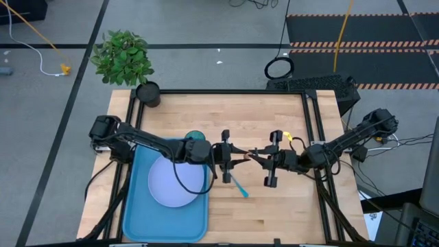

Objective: Pick and place plate/cup/fork/spoon on tray
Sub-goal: Put the yellow fork to the right of the purple plate on the blue tray

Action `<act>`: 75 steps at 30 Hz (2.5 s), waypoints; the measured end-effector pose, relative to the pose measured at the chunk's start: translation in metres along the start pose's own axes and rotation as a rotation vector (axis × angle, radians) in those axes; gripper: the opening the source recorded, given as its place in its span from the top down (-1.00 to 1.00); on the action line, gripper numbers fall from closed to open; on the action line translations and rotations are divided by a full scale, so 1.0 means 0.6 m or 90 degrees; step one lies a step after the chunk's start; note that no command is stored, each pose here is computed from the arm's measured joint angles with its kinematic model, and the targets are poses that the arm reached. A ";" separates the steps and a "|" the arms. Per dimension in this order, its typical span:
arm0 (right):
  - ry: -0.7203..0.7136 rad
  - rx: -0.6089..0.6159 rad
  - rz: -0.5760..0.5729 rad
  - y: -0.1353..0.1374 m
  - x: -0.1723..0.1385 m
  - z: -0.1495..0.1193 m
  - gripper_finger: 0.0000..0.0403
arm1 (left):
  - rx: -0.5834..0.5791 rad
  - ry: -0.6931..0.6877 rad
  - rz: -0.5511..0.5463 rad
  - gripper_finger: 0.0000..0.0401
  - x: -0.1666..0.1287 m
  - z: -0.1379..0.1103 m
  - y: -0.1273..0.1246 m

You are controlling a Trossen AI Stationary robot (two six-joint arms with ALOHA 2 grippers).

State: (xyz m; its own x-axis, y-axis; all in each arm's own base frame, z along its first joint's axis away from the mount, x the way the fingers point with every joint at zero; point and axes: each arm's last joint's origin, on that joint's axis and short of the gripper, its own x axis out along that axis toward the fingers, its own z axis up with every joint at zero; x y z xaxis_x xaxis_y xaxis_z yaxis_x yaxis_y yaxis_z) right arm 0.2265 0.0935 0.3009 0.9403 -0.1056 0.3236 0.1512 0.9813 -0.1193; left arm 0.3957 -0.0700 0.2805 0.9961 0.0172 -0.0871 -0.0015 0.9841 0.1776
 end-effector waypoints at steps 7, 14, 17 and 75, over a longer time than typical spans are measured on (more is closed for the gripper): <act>0.019 0.008 0.008 0.002 0.000 -0.005 0.74 | 0.015 0.039 -0.015 0.57 -0.012 0.004 -0.003; 0.147 0.062 0.053 0.002 -0.025 -0.013 0.39 | 0.015 0.107 -0.044 0.57 -0.055 0.027 -0.010; 0.184 0.083 0.081 -0.004 -0.041 -0.005 0.30 | 0.010 0.152 -0.072 0.57 -0.079 0.032 -0.026; 0.082 0.083 0.092 -0.037 -0.085 0.068 0.36 | -0.132 1.007 -0.088 0.57 -0.317 -0.170 -0.335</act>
State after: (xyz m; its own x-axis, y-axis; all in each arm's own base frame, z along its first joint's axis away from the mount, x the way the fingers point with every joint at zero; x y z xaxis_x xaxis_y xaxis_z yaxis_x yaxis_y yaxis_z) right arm 0.1628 0.0837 0.3253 0.9816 0.0266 0.1889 -0.0211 0.9993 -0.0308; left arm 0.1974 -0.2533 0.1613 -0.0995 -0.0416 -0.9942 -0.0660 0.9972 -0.0351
